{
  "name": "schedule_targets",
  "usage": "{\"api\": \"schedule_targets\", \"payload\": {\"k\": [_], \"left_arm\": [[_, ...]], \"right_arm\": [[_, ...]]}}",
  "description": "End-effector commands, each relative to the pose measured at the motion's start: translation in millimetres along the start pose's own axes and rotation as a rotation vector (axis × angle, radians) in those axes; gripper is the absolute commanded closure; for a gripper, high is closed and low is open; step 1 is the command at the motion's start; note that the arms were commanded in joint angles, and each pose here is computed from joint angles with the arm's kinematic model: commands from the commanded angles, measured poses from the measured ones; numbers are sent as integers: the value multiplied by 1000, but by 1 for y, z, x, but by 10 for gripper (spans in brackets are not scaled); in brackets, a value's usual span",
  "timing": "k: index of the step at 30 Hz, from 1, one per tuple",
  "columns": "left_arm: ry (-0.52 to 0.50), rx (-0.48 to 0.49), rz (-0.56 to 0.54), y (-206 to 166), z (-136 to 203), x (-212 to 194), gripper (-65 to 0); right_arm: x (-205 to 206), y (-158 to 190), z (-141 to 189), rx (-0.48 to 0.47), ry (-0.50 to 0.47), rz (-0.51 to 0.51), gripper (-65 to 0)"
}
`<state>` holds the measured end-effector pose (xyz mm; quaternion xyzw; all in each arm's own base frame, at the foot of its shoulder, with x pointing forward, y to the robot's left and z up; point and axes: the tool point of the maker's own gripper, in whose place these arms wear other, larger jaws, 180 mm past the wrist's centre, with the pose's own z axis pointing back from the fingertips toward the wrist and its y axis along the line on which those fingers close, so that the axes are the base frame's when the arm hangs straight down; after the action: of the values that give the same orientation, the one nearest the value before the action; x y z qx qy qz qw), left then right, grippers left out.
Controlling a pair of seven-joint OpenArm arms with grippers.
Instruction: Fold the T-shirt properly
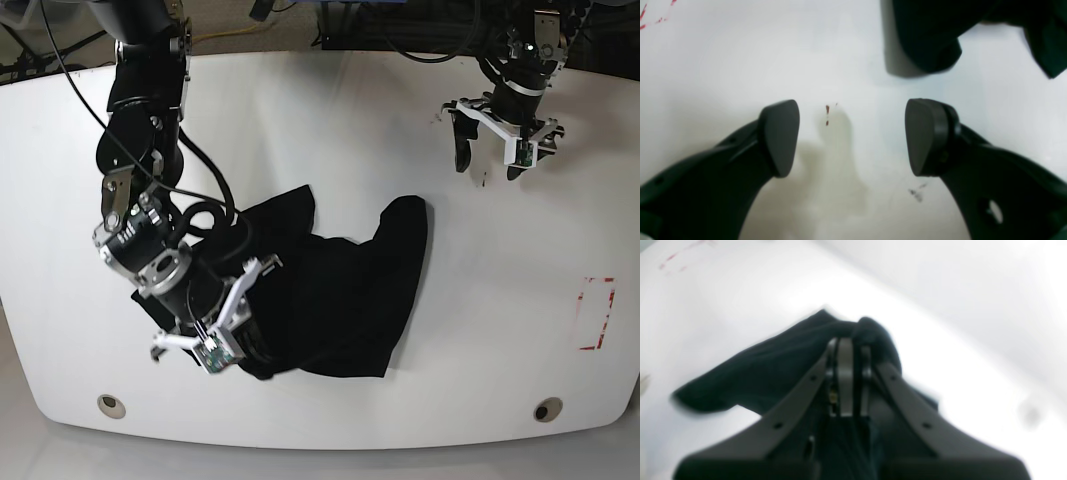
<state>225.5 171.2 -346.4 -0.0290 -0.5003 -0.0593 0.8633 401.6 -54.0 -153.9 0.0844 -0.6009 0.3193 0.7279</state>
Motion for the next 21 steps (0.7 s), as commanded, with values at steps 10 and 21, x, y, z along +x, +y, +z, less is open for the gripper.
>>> {"api": "schedule_targets", "payload": {"k": [10, 21], "left_arm": [[-48, -124, -4, -44, -6, 14, -465], [-85, -335, -9, -122, -16, 28, -467]], "right_arm": [[123, 8, -8, 16, -217, 326, 0], [197, -5, -9, -21, -302, 471, 0]]}}
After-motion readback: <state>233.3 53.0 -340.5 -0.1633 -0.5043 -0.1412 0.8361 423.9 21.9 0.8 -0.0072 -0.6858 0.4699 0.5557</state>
